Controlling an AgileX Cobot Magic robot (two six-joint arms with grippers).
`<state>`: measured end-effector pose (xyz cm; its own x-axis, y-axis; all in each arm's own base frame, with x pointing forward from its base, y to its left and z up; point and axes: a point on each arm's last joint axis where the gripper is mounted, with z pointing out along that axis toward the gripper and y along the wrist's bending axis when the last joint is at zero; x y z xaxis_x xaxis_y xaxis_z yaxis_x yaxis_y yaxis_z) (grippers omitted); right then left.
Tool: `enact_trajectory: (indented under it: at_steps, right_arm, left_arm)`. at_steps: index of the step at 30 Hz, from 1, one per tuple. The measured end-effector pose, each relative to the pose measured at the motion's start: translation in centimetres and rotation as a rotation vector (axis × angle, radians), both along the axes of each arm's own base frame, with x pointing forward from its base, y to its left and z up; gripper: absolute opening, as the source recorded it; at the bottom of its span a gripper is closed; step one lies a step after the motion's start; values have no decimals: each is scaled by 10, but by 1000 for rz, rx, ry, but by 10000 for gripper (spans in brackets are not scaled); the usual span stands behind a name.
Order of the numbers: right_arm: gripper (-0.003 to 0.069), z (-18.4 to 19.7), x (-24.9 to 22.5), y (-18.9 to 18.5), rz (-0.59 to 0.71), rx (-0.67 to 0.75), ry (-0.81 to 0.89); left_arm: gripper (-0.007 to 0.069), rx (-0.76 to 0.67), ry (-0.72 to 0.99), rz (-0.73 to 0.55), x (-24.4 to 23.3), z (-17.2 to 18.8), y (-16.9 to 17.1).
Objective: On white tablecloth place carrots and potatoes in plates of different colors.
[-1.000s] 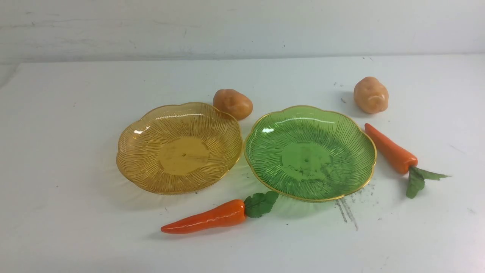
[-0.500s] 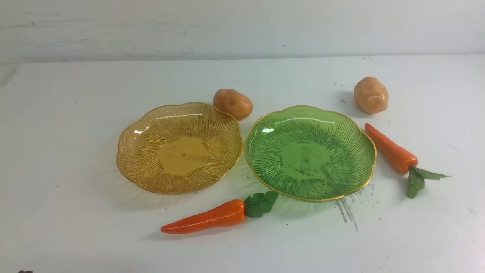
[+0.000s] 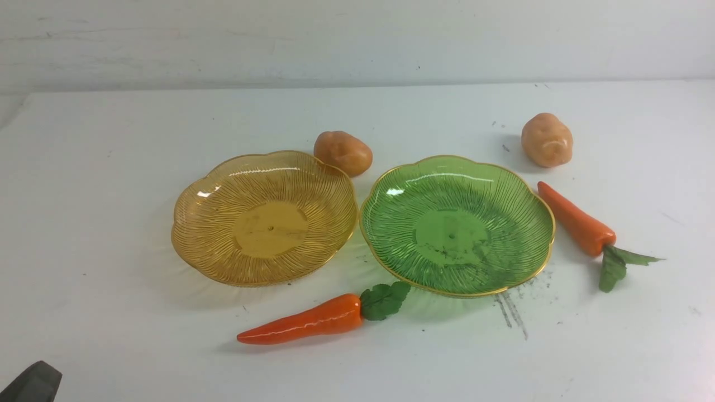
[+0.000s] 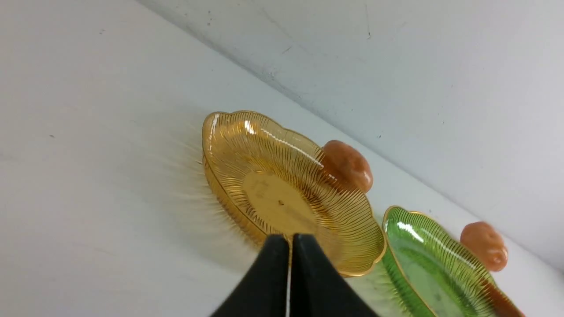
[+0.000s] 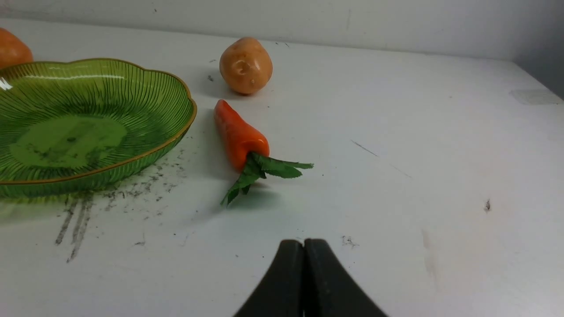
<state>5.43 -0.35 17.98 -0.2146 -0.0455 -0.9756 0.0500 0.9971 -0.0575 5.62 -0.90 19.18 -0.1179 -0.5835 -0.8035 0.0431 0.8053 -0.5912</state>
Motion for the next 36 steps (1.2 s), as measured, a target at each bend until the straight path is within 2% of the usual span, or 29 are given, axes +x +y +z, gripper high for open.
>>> enact_trajectory:
  at_steps: [3, 6, 10, 12, 14, 18, 29, 32, 36]
  right_arm:
    - [-15, 0, 0, 0, 0, 1, 0]
    - [-15, 2, 1, 1, 3, 65, -36]
    - [-15, 11, 2, 3, -4, 289, -152]
    - [-15, 18, 2, 3, -23, 503, -239]
    - [-15, 23, 2, 1, -40, 654, -293]
    - [-15, 25, 2, -1, -58, 787, -334]
    - [-15, 30, 1, -3, -70, 869, -372]
    - [-15, 62, -5, 0, -11, 779, -431]
    - [-15, 119, -15, 7, 78, 581, -453]
  left_arm:
    - [-3, -20, -18, 11, 0, 2, 1]
    - [-3, -60, -44, 28, 0, 4, 2]
    - [-3, -91, -72, 47, 1, 7, 4]
    - [-3, -97, -73, 48, 1, 7, 4]
    - [-3, -98, -73, 48, 1, 7, 4]
    - [-3, -98, -73, 48, 1, 7, 4]
    - [-3, -104, -143, 98, 0, 13, 9]
    - [-3, -61, -164, 102, 0, 18, 9]
    - [-3, 64, -205, 71, -5, 41, 6]
